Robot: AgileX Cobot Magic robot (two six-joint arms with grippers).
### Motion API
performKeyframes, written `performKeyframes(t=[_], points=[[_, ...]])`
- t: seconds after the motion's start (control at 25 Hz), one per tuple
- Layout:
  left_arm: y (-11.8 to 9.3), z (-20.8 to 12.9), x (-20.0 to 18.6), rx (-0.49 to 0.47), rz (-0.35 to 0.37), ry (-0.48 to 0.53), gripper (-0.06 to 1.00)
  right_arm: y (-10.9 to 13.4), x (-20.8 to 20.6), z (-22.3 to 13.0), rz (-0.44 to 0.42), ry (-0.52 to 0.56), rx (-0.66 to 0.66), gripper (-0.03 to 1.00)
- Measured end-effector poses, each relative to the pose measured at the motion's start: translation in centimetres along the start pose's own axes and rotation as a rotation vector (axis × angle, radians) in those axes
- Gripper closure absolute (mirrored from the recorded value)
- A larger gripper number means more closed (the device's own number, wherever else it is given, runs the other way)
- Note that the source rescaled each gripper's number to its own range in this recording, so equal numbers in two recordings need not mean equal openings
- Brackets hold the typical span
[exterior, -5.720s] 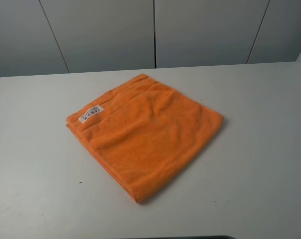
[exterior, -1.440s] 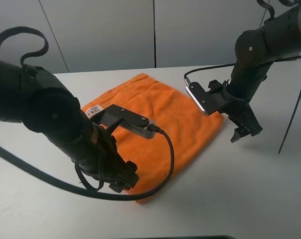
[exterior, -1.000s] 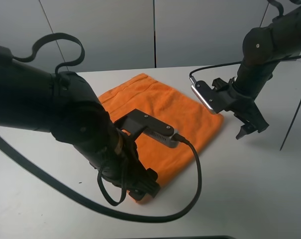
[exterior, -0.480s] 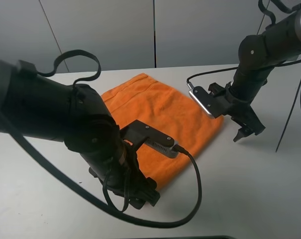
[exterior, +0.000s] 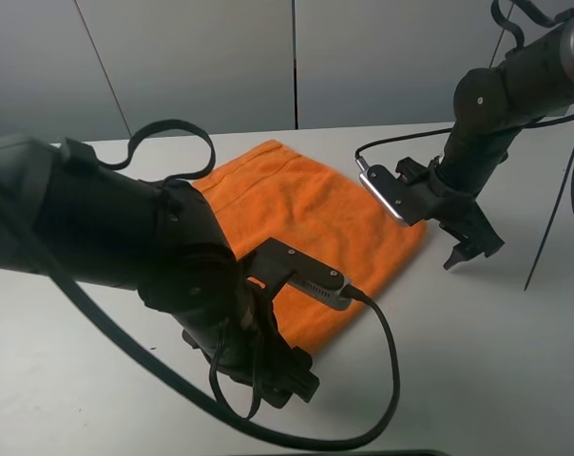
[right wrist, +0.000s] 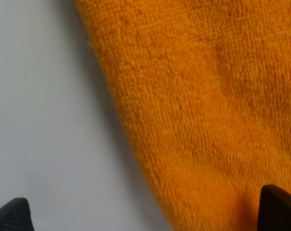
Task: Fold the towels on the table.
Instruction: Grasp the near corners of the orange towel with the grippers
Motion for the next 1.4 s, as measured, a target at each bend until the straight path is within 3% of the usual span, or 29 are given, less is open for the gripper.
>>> performKeyframes(t=[0.24, 0.8, 1.08, 1.4], points=[[0.7, 0.1, 0.6, 0.003, 0.045, -0.005, -0.04, 0.3, 0.9, 0.1, 0.026, -0.007, -0.008, -0.03], [1.0, -0.3, 1.7, -0.022, 0.067, 0.023, -0.03, 0.3, 1.0, 0.3, 0.027, -0.017, 0.0, -0.03], [0.7, 0.0, 1.7, -0.02, 0.053, 0.001, 0.3, 0.3, 1.0, 0.3, 0.027, -0.017, 0.0, -0.03], [0.7, 0.1, 2.0, -0.018, 0.053, 0.001, 0.25, 0.3, 1.0, 0.3, 0.03, -0.018, 0.0, -0.03]])
Point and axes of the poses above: a point on each arm's last joint axis where the gripper is mounted, x pointing out along that axis toward the gripper, y along the wrist's bending axis when the last joint is at zero, z = x × y, the point moved 8 cm from there along x, pointing out along that axis toward the gripper, and after that the axes turned 2 degrees about -x, right-handed, at the moved point
